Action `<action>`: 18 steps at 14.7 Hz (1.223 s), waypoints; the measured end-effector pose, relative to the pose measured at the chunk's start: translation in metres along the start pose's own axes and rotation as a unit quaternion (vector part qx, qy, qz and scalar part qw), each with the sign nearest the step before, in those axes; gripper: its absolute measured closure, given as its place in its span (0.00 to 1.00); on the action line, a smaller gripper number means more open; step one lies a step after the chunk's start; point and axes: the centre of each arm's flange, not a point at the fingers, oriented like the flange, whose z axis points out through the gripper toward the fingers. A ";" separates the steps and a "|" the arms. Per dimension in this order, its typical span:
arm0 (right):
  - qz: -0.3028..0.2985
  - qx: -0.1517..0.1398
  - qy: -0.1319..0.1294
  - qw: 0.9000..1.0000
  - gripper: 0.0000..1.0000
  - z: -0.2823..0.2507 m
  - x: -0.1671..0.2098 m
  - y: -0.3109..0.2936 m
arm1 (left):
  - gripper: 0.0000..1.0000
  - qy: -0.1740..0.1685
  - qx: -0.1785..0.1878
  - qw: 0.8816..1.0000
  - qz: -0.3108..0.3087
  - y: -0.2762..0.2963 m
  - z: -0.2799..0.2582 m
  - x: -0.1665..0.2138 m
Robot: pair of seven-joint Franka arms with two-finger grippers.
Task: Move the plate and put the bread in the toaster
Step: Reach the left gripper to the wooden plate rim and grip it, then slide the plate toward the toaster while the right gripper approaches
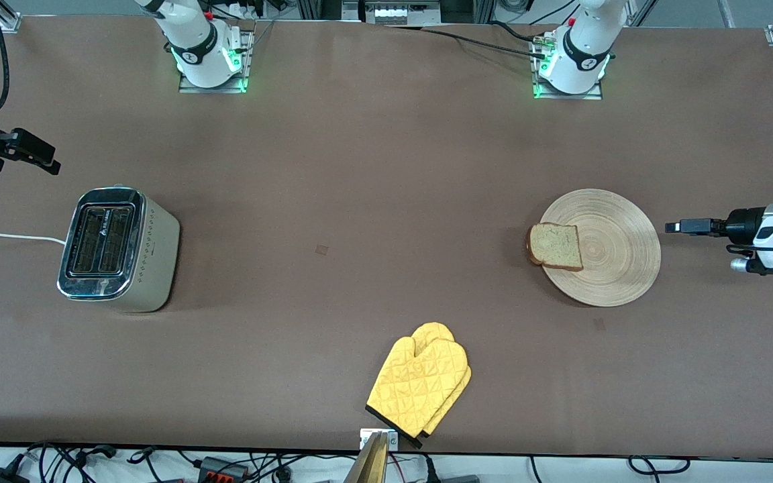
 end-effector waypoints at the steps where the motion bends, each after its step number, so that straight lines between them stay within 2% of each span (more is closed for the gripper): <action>1: 0.000 0.000 0.000 1.000 0.00 0.000 0.000 0.000 | 0.00 0.003 -0.016 1.000 0.004 -0.006 0.006 0.000; 5: 0.000 0.000 0.004 1.000 0.00 -0.001 0.001 0.000 | 0.00 0.018 -0.046 0.999 0.017 -0.024 0.031 -0.002; 14: 0.000 0.000 0.008 1.000 0.00 -0.002 0.002 0.000 | 0.00 0.014 -0.071 0.997 0.017 -0.029 0.067 -0.004; 17: 0.000 0.000 0.009 1.000 0.00 -0.002 0.002 0.000 | 0.02 0.018 -0.093 0.995 0.019 -0.033 0.084 -0.002; 18: 0.000 0.000 0.010 1.000 0.00 -0.002 0.002 0.000 | 0.07 0.017 -0.096 0.995 0.018 -0.033 0.087 -0.002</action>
